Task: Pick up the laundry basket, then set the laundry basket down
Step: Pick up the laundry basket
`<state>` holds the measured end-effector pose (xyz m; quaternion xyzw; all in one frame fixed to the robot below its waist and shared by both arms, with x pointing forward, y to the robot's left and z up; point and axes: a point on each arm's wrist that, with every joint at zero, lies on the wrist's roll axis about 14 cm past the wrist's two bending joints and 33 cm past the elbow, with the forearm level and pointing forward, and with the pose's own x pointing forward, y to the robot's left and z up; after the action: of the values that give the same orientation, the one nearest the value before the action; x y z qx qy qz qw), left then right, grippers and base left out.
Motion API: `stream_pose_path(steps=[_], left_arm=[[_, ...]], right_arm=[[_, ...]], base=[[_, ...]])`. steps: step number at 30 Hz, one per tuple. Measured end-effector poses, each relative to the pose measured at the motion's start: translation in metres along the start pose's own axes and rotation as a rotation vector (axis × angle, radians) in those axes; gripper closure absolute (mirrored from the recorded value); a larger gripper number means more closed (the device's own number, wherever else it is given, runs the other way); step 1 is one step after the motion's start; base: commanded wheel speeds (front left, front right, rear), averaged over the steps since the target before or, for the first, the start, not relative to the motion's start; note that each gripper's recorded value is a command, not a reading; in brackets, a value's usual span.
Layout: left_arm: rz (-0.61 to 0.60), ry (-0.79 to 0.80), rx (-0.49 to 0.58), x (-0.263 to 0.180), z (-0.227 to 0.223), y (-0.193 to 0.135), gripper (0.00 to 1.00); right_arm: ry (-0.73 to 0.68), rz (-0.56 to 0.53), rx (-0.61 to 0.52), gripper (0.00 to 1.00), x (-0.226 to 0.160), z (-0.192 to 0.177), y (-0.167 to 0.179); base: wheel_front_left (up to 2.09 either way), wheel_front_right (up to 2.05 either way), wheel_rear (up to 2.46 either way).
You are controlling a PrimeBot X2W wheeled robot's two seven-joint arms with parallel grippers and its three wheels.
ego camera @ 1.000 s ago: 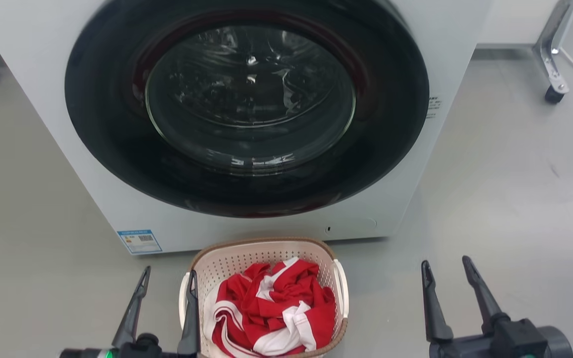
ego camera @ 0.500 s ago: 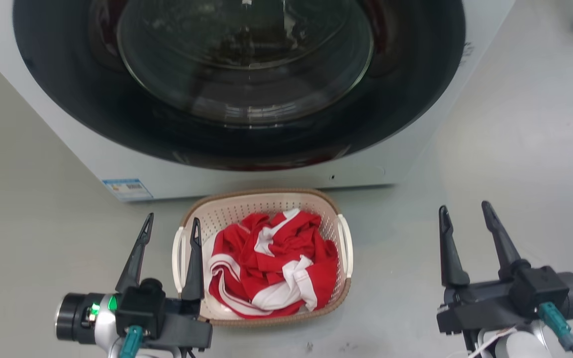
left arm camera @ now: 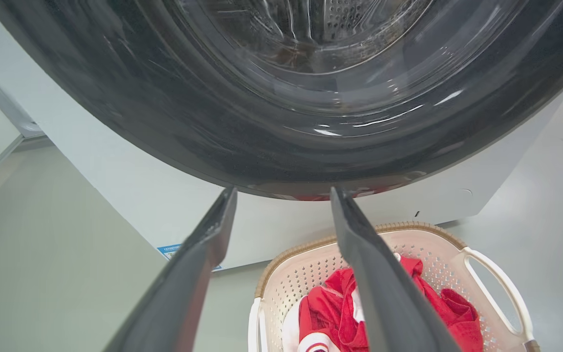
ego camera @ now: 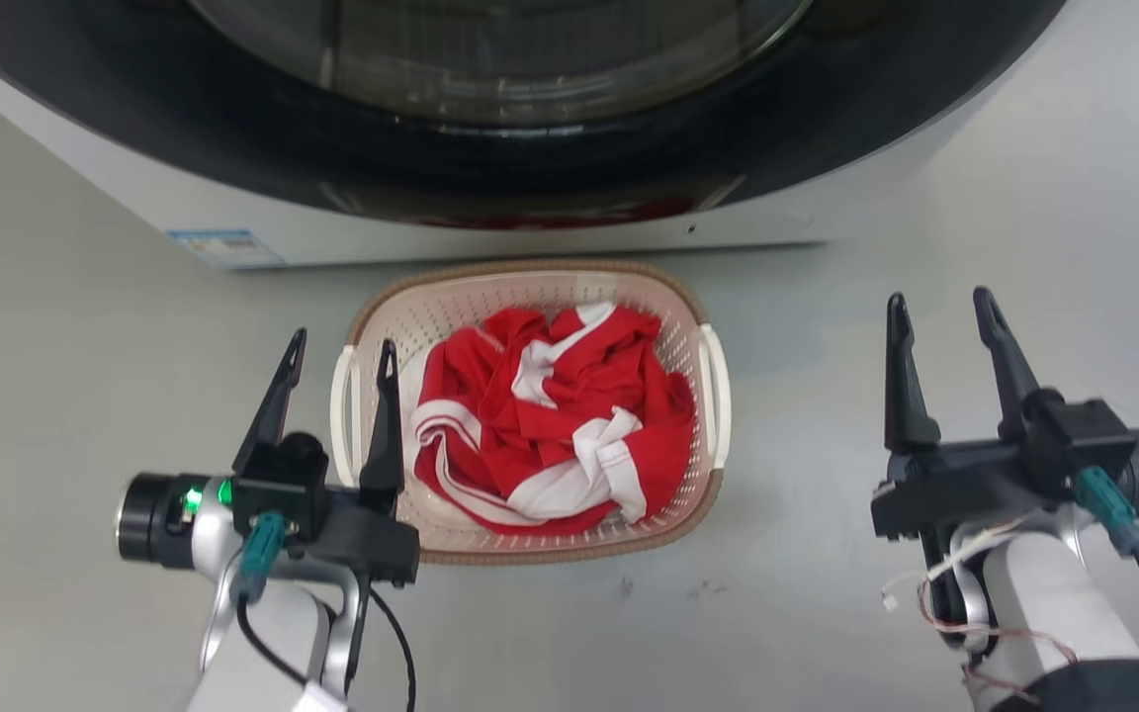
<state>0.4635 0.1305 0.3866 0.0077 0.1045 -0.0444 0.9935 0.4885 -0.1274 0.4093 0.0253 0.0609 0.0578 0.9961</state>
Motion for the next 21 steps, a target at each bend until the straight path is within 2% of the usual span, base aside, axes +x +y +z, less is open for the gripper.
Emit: stream_pose_path(steps=[7,13,21], left_arm=[[0.0,0.103,-0.006,0.025,-0.04,0.005,0.0],[0.049,0.222,-0.027,0.039,-0.087,0.023,0.0],[0.065,0.36,-0.03,0.047,-0.144,0.029,0.0]], right_arm=[[0.091,0.036,0.007,0.0,0.031,-0.043,0.01],[0.179,0.082,0.021,0.0,0.053,-0.089,0.024],[0.285,0.115,0.035,0.0,0.067,-0.145,0.034]], base=[[0.0,0.0,0.0],[0.0,0.0,0.0],[0.0,0.0,0.0]])
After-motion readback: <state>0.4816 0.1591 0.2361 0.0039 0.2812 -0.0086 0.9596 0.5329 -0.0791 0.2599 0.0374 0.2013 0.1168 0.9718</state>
